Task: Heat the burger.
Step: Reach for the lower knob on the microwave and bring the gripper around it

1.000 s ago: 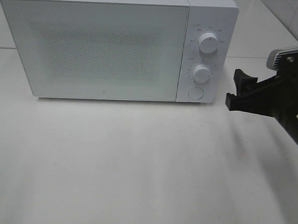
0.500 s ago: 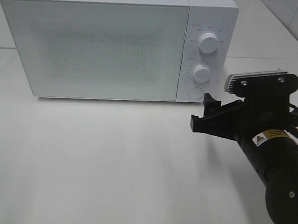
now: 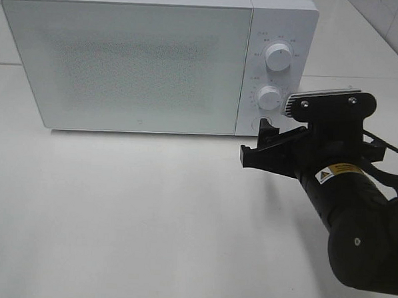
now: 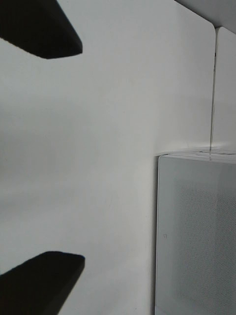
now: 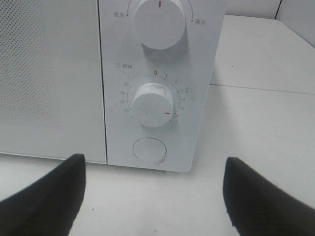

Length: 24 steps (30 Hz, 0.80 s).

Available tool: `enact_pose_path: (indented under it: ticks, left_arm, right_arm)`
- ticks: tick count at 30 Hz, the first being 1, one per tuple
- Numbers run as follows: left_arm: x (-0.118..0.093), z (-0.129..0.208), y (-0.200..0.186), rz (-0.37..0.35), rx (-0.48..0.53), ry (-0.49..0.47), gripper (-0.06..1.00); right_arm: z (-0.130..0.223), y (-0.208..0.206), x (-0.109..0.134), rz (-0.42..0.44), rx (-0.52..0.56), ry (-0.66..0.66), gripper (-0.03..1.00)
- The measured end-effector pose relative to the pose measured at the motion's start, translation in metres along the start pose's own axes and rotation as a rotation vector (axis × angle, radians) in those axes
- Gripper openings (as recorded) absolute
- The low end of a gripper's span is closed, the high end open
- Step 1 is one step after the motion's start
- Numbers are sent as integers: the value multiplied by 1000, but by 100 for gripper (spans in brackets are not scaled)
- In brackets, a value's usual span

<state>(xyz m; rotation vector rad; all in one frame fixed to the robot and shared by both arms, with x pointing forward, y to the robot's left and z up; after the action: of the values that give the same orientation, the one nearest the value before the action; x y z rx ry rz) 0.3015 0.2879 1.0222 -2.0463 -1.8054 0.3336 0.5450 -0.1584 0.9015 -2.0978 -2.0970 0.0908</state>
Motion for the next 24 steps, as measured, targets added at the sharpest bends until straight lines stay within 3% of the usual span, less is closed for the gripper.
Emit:
enact_pose_path:
  ticks: [24]
  left_arm:
    - [0,0,0,0,0,0,99]
  right_arm:
    - [-5,67,6,24,-69,-18,76]
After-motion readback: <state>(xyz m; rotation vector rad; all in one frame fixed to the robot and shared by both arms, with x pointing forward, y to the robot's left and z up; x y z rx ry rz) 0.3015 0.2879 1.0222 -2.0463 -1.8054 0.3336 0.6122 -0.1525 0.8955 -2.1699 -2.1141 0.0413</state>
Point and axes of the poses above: a point on each arm's last joint axis where the gripper is mounted, y pointing out along that axis toward the gripper, x along the wrist's bending axis when the last joint is at zero, z = x × y, the point moved 8 cm from there along y, pointing out along that axis toward the gripper, and after that the axes turned 9 degrees about y, right-handed, at the moved point
